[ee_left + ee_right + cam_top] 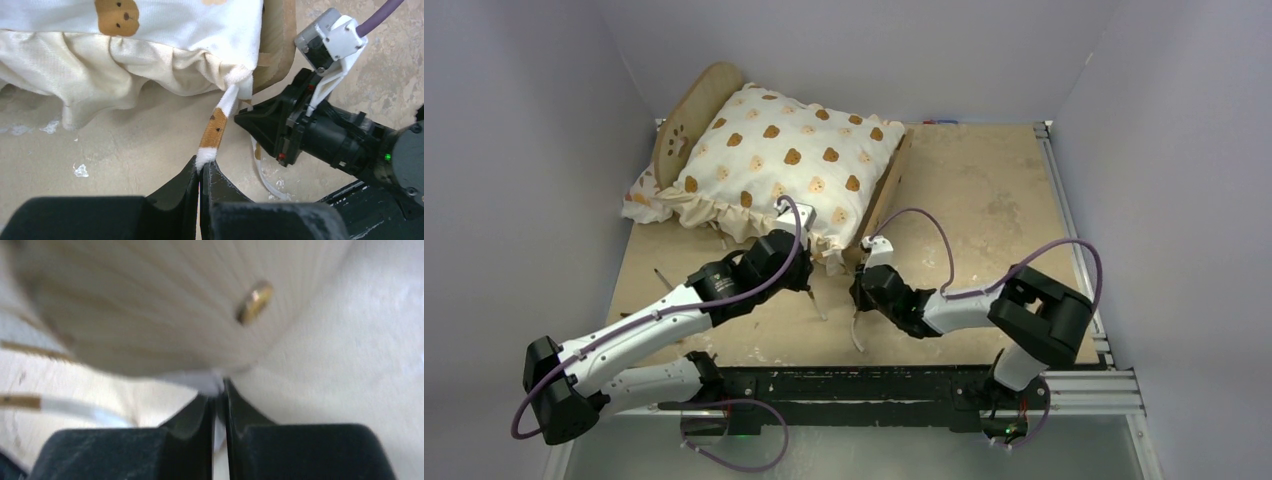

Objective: Set up the pet bed

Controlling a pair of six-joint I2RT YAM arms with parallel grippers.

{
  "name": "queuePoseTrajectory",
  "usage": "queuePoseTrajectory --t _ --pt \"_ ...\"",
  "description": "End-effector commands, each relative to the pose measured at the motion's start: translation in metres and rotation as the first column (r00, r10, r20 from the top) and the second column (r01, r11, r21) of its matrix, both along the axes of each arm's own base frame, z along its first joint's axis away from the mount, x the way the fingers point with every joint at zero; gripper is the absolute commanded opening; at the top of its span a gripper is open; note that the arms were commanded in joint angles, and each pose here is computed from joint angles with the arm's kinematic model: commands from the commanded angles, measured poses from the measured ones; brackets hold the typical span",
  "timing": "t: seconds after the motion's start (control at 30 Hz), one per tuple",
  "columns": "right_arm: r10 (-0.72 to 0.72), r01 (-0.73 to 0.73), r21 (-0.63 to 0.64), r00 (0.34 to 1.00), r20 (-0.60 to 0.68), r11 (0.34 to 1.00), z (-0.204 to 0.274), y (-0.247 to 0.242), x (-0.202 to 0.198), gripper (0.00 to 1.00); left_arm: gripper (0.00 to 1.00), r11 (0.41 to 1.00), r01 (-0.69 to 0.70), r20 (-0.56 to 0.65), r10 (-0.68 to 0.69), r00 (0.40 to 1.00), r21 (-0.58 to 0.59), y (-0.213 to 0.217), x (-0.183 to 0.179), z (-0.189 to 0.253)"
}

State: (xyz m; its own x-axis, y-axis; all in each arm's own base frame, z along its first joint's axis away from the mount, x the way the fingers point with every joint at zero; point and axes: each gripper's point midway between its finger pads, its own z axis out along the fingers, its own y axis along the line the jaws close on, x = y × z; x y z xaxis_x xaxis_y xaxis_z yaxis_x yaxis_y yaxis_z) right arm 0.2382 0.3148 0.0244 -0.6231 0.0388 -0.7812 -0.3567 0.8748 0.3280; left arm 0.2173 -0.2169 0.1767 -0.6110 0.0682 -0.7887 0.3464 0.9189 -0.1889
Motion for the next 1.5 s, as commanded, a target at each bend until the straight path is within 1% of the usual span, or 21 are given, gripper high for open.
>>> queuePoseTrajectory --t 0.0,0.1,0.17,0.27,0.37,0.5,0.63,0.83,0.97,1.1,1.17,1.27,1.47 --pt "-0.08 0.08 -0.037 0.997 -0.001 0.996 0.017 -0.024 -0.002 0.09 0.0 0.999 -0.037 0.05 0.036 0.998 0.022 0.009 0.007 0.012" --pt "-0.045 0.045 -0.008 0.997 0.06 0.999 0.062 -0.021 0.0 0.03 0.0 0.997 -0.06 0.042 0.058 0.997 0.046 0.013 0.009 0.001" --pt "-0.032 0.031 0.004 0.993 0.111 1.0 0.096 -0.019 0.005 0.01 0.0 0.996 -0.075 0.04 0.073 0.997 0.052 0.014 0.01 -0.004" --pt "-0.006 0.009 -0.013 0.982 0.19 1.0 0.143 -0.015 0.013 0.0 0.0 0.994 -0.102 0.057 0.1 0.993 0.037 0.014 0.015 -0.001" --pt "-0.037 0.045 -0.022 0.952 0.303 0.999 0.187 -0.017 0.031 0.0 0.0 0.99 -0.14 0.098 0.139 0.985 0.009 0.016 0.022 0.013" --pt "-0.075 0.088 -0.011 0.903 0.423 0.996 0.236 -0.012 0.051 0.0 0.0 0.979 -0.2 0.166 0.203 0.965 -0.033 0.02 0.035 0.044" --pt "-0.119 0.126 0.021 0.857 0.501 0.992 0.268 -0.01 0.067 0.0 0.0 0.972 -0.219 0.23 0.234 0.945 -0.087 0.017 0.046 0.076" --pt "-0.166 0.158 0.064 0.812 0.559 0.985 0.289 -0.013 0.087 0.0 0.0 0.969 -0.215 0.28 0.242 0.929 -0.122 0.011 0.057 0.102" --pt "-0.192 0.179 0.078 0.804 0.563 0.981 0.287 -0.023 0.105 0.0 0.0 0.968 -0.216 0.293 0.245 0.924 -0.13 0.009 0.061 0.108" --pt "-0.197 0.148 0.133 0.801 0.565 0.98 0.297 -0.025 0.12 0.0 0.0 0.964 -0.228 0.298 0.26 0.918 -0.138 0.011 0.065 0.11" --pt "-0.196 0.142 0.139 0.798 0.571 0.98 0.303 -0.023 0.126 0.0 0.0 0.961 -0.236 0.301 0.271 0.914 -0.147 0.013 0.067 0.112" --pt "-0.169 0.118 0.126 0.805 0.568 0.985 0.302 -0.016 0.127 0.0 0.0 0.957 -0.245 0.305 0.282 0.91 -0.156 0.016 0.069 0.115" --pt "-0.142 0.092 0.122 0.848 0.511 0.988 0.276 -0.013 0.119 0.0 0.0 0.961 -0.235 0.294 0.268 0.917 -0.145 0.014 0.069 0.108"
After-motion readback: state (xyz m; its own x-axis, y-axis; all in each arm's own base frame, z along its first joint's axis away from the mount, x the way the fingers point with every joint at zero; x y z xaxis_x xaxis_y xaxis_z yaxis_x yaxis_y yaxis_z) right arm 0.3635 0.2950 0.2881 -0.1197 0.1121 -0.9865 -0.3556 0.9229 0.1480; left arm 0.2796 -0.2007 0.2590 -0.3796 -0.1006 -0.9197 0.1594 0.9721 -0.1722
